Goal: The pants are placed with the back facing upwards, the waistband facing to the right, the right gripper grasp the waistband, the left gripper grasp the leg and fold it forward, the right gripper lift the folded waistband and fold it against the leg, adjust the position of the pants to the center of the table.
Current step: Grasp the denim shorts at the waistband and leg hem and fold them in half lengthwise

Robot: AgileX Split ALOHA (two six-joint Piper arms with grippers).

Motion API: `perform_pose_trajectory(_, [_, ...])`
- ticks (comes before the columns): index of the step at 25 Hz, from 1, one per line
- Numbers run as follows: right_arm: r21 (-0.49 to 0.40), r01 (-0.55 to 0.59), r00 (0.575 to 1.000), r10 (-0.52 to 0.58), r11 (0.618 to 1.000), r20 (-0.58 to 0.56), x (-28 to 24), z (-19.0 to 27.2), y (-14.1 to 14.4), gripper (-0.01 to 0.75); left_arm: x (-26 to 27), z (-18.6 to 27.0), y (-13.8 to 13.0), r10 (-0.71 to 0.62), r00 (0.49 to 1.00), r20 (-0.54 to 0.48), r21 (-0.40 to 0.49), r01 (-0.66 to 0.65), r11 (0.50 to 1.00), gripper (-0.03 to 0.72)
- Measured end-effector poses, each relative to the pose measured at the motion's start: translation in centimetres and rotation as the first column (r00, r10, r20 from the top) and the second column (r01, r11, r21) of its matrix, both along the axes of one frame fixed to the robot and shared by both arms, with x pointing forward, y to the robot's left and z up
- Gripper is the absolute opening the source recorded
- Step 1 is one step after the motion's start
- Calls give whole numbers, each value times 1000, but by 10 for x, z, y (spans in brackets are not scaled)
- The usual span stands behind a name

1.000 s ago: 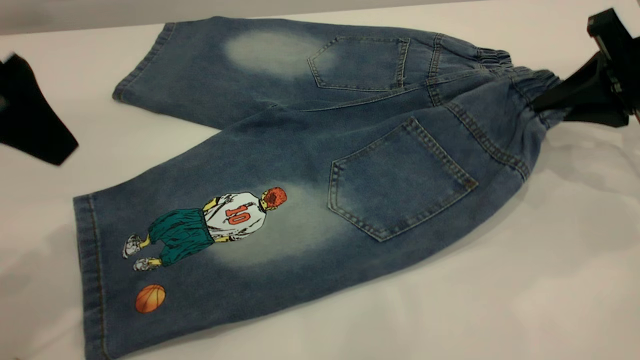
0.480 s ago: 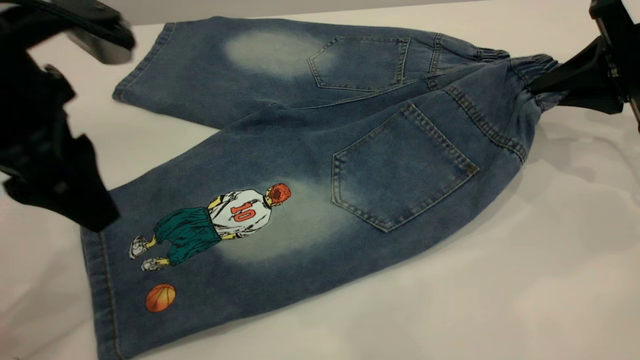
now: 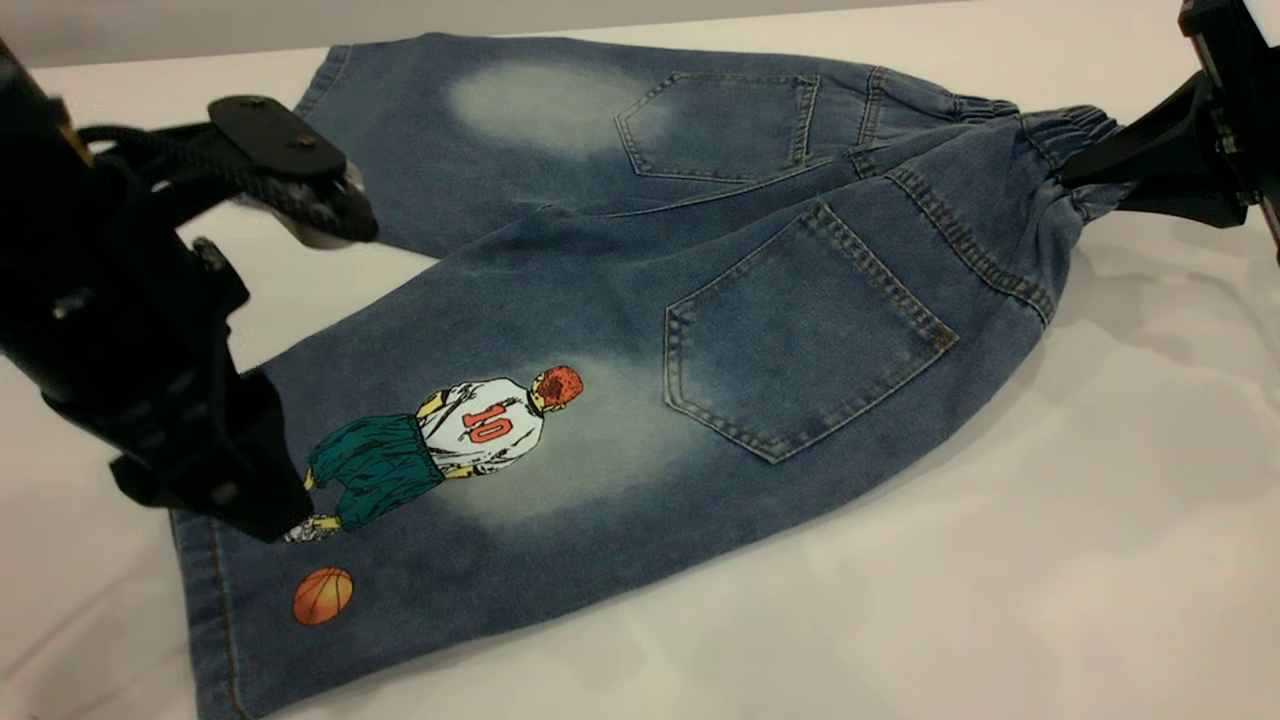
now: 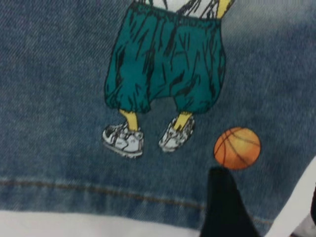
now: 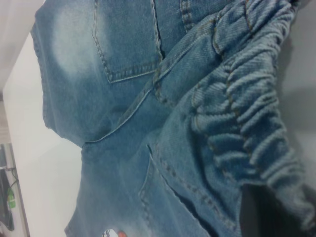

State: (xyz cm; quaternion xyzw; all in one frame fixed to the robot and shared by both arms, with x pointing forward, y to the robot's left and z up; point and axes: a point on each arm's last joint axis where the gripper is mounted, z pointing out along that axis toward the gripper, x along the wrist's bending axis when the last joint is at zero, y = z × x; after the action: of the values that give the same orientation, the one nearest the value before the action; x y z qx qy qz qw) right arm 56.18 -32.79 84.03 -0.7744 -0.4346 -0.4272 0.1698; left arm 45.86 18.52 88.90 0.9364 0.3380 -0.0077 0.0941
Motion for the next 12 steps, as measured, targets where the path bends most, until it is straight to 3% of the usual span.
perform_pose_trajectory(12, [1, -1, 1000, 1, 1000, -2, 0, 0, 0, 40, 3, -29, -5, 36, 999, -16, 16, -36, 999, 384])
